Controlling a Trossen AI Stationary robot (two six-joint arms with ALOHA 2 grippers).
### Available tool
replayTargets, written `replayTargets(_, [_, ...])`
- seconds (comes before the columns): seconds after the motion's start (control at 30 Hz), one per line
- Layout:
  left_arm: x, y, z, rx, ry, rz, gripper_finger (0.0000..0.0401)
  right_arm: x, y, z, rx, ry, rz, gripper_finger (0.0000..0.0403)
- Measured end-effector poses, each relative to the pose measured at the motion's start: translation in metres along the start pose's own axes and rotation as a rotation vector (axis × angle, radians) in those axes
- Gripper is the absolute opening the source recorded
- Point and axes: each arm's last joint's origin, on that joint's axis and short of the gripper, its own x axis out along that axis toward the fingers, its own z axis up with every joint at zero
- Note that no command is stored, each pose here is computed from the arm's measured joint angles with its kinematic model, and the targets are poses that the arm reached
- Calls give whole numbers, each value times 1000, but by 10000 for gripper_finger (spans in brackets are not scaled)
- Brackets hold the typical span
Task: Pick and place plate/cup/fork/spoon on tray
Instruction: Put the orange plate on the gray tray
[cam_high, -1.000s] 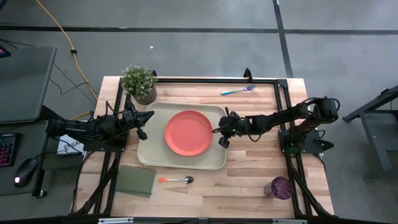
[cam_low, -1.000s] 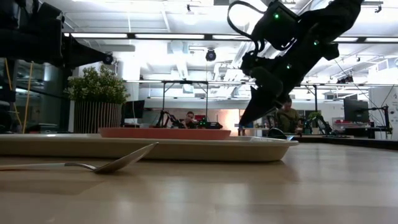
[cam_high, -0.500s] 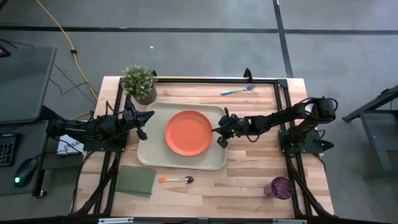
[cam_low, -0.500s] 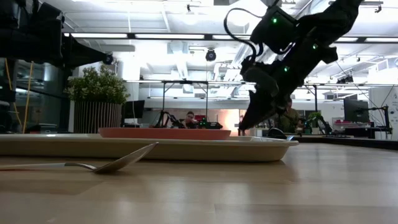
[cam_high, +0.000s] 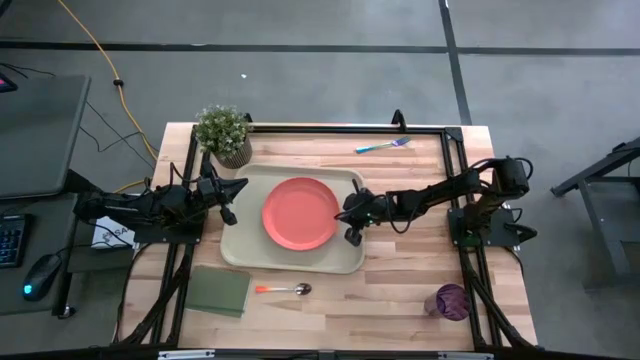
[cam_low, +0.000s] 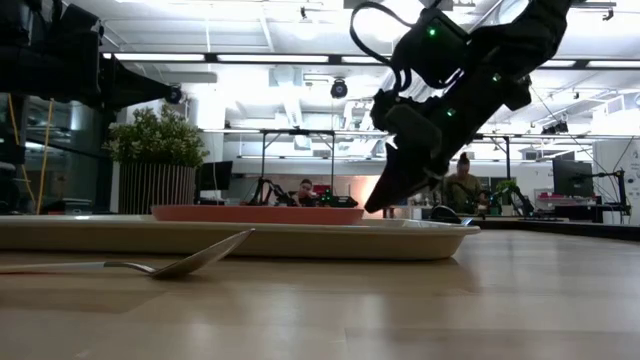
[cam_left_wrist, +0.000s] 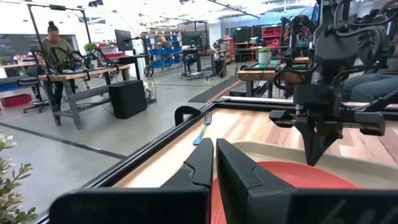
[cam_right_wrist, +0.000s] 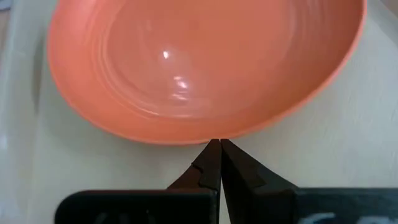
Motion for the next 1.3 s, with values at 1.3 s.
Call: replayTargets(1.3, [0, 0, 0, 0, 0, 0, 3, 3, -11, 4, -74, -5, 14, 0])
